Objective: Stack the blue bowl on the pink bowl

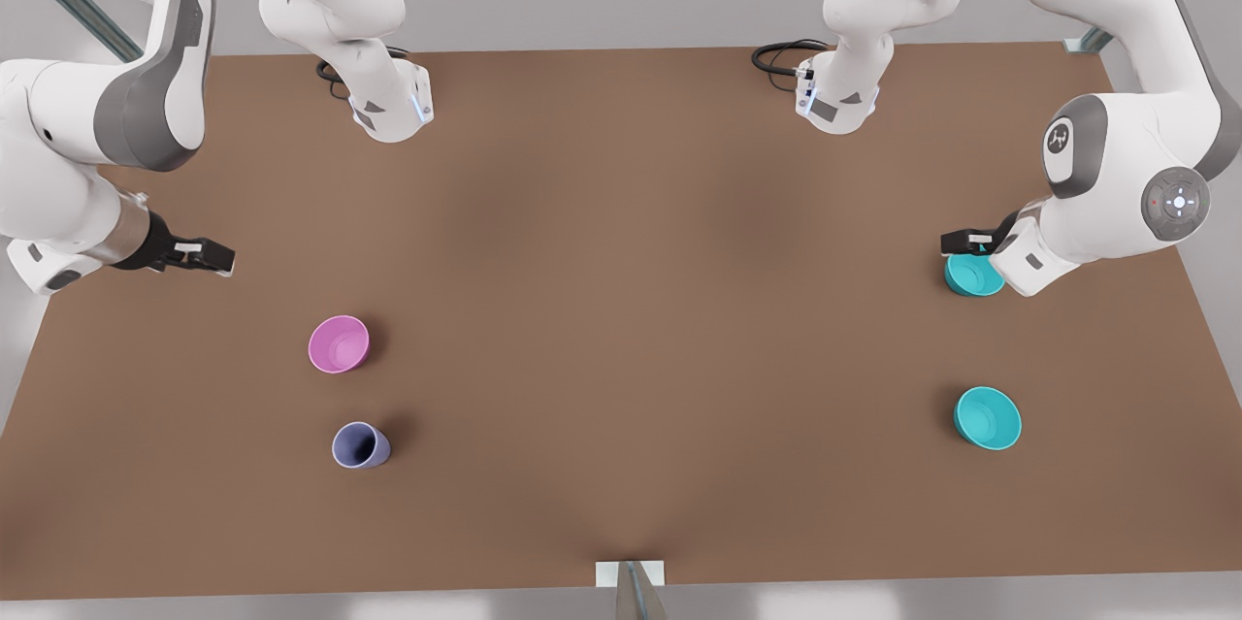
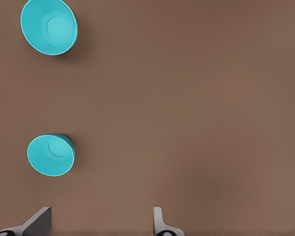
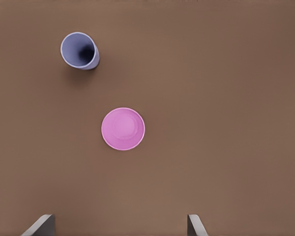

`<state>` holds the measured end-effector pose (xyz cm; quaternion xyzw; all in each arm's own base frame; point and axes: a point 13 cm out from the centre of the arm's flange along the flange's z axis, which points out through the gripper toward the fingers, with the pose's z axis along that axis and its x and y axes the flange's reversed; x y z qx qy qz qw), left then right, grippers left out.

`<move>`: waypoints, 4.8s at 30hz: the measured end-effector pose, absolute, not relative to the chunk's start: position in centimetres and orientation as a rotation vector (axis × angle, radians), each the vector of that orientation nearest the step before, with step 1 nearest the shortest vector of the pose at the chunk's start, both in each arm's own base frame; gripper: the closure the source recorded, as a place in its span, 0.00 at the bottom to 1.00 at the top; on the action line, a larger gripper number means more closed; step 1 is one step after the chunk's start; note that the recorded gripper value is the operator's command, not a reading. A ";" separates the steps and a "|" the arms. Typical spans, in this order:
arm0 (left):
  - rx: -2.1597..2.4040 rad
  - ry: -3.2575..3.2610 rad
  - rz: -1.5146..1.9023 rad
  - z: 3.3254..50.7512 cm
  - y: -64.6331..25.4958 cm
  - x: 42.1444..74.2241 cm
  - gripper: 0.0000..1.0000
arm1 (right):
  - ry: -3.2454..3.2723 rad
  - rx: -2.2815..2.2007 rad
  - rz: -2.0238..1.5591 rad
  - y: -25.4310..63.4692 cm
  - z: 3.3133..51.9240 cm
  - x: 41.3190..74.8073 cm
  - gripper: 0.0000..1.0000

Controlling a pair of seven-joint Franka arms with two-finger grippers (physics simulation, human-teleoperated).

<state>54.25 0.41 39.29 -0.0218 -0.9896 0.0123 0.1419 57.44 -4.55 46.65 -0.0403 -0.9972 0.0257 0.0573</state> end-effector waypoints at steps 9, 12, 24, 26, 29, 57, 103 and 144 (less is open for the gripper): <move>-0.071 -2.854 0.035 39.3 0.2 54.2 0.00 | -2.796 -0.171 0.095 -7.6 34.5 58.0 0.00; -0.071 -2.852 0.035 39.3 0.2 54.1 0.00 | -2.702 -0.308 0.008 -12.7 25.4 58.2 0.00; -0.073 -2.837 0.036 39.3 0.2 53.8 0.00 | -2.693 -0.415 -0.207 -7.8 13.1 54.5 0.00; -0.074 -2.834 0.036 39.3 0.2 53.7 0.00 | -2.723 -0.425 -0.201 -7.5 11.9 54.6 0.00; -0.075 -2.831 0.036 39.3 0.2 53.6 0.00 | -2.753 -0.450 -0.187 -7.5 9.8 54.5 0.00; -0.077 -2.792 0.036 40.0 0.0 52.4 0.00 | -2.797 -0.321 -0.390 7.6 14.5 57.5 0.79; 0.299 -2.871 0.251 7.5 25.4 42.9 0.00 | -2.947 -0.438 0.140 -1.0 43.8 57.1 0.00; -0.077 -2.947 0.358 13.5 -40.7 61.9 0.79 | -2.910 0.300 0.123 -0.7 43.3 54.9 0.00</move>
